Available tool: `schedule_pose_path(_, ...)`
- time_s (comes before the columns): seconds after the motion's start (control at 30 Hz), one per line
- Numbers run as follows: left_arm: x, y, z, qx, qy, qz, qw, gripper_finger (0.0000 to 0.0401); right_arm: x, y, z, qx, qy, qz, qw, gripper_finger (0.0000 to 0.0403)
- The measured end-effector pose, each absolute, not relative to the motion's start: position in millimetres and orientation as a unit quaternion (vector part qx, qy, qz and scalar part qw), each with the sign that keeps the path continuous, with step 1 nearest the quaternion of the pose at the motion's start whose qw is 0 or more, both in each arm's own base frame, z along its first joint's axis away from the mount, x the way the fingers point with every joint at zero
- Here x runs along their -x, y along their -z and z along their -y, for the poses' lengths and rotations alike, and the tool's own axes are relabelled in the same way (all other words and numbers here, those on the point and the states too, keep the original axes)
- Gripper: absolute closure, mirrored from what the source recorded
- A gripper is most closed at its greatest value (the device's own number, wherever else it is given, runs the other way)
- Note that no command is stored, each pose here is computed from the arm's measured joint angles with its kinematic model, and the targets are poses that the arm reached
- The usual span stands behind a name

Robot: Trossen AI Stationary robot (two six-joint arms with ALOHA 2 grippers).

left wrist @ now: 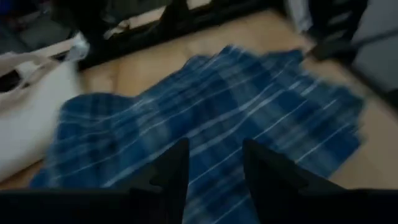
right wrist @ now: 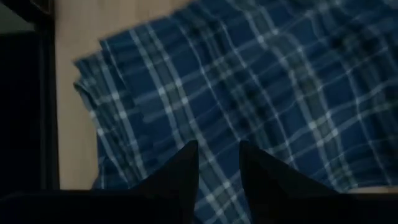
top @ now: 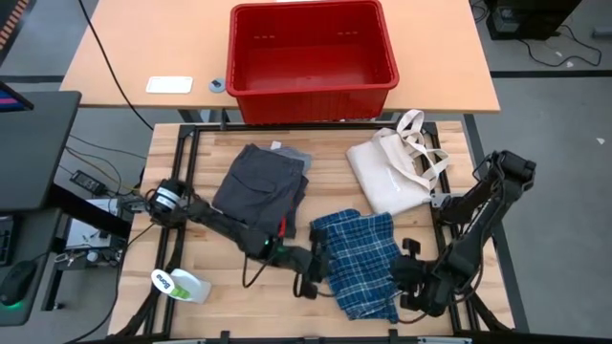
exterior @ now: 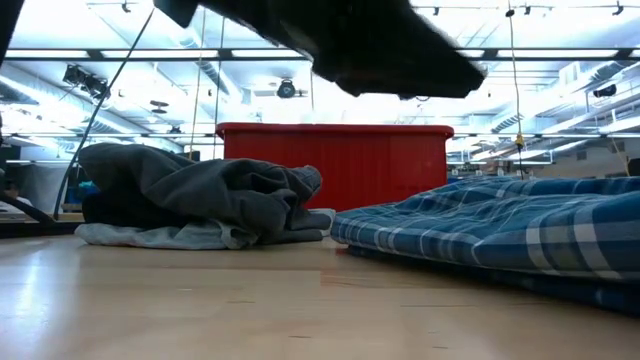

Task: Fold Laundry from Bin
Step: Remove the blue short from the laundry organizer

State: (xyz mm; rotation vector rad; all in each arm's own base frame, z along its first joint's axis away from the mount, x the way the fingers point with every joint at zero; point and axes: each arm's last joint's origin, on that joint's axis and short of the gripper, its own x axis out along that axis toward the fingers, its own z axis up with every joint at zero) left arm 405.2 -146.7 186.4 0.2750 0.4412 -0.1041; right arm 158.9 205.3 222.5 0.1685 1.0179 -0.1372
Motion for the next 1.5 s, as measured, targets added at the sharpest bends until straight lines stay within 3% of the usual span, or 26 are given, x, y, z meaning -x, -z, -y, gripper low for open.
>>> schedule_pose_path(0.2,-401,-182,159,-0.106,0.056,-0.227,0.967,0.0248,-156,-208,-211,-0.104,0.071,-0.505,0.854,0.0280)
schedule_pose_path(0.4,-390,-175,187,-0.176,0.101,-0.227,0.953,0.0248,-159,-191,-227,-0.114,0.072,-0.503,0.854,0.0280)
schedule_pose_path(0.5,-386,-157,201,-0.208,0.082,-0.234,0.946,0.0238,-162,-183,-233,-0.128,0.082,-0.496,0.855,0.0280)
schedule_pose_path(0.7,-398,-159,230,-0.281,0.084,-0.228,0.928,0.0169,-162,-178,-235,-0.143,0.108,-0.474,0.862,0.0280)
schedule_pose_path(0.97,-429,-165,244,-0.404,0.125,-0.332,0.843,0.0096,-163,-183,-240,-0.179,0.097,-0.451,0.869,0.0280)
schedule_pose_path(1.5,-444,-149,222,-0.445,0.150,-0.373,0.800,0.0090,-158,-185,-249,-0.176,0.079,-0.414,0.890,0.0280)
